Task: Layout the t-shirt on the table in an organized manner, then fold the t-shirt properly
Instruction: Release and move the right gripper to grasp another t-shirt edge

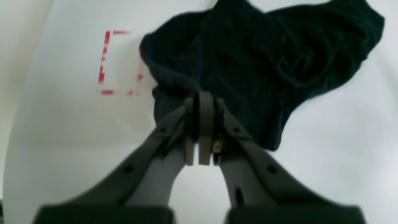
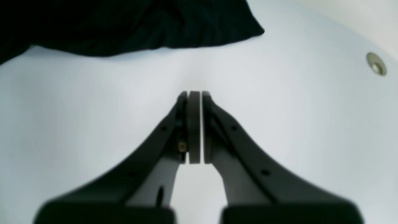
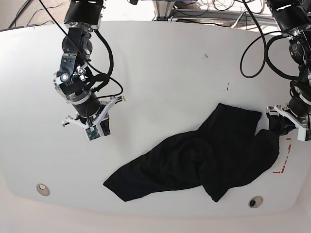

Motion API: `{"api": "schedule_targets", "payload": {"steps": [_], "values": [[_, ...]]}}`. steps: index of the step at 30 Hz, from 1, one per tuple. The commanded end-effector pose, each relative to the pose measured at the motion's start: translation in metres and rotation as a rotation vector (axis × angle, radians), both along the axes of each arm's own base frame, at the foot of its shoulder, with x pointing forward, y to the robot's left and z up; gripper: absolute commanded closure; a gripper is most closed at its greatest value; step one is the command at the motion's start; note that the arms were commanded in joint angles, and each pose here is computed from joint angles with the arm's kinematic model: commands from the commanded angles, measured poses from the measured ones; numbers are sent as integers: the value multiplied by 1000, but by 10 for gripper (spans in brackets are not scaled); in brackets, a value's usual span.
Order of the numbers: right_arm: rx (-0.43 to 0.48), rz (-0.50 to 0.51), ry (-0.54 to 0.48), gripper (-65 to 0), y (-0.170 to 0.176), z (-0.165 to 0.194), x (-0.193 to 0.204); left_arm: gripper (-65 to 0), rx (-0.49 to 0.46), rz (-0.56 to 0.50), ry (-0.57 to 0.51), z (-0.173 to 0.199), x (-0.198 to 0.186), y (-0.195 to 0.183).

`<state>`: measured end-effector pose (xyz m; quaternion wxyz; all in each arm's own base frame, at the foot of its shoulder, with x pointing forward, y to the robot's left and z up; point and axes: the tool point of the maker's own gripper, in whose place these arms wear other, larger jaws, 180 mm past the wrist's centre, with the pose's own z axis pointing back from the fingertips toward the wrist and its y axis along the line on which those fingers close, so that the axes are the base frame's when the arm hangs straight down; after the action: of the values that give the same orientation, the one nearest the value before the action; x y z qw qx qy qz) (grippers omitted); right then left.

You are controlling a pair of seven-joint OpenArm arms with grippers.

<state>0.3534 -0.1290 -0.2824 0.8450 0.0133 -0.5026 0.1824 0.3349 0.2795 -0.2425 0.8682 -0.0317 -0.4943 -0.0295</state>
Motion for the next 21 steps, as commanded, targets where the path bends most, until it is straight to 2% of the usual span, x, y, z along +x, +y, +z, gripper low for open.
{"api": "schedule_targets", "payload": {"steps": [1,8,11,14,17,21], "values": [[13,-1,-38,0,2,9,0,0,13,8,-23,6,-7,7],[41,-1,-31,-17,7,8,14,0,-10,72,43,-15,-39,29],[49,-3,-23,-86,7,6,25,0,-21,87,56,-18,-47,34],[66,-6,-7,-200,7,3,44,0,-23,99,68,-21,-54,39],[96,-5,20,-271,12,-5,60,0,-20,111,74,-22,-58,43],[130,-4,63,-301,17,-13,85,0,-17,124,86,-25,-64,47]]}}
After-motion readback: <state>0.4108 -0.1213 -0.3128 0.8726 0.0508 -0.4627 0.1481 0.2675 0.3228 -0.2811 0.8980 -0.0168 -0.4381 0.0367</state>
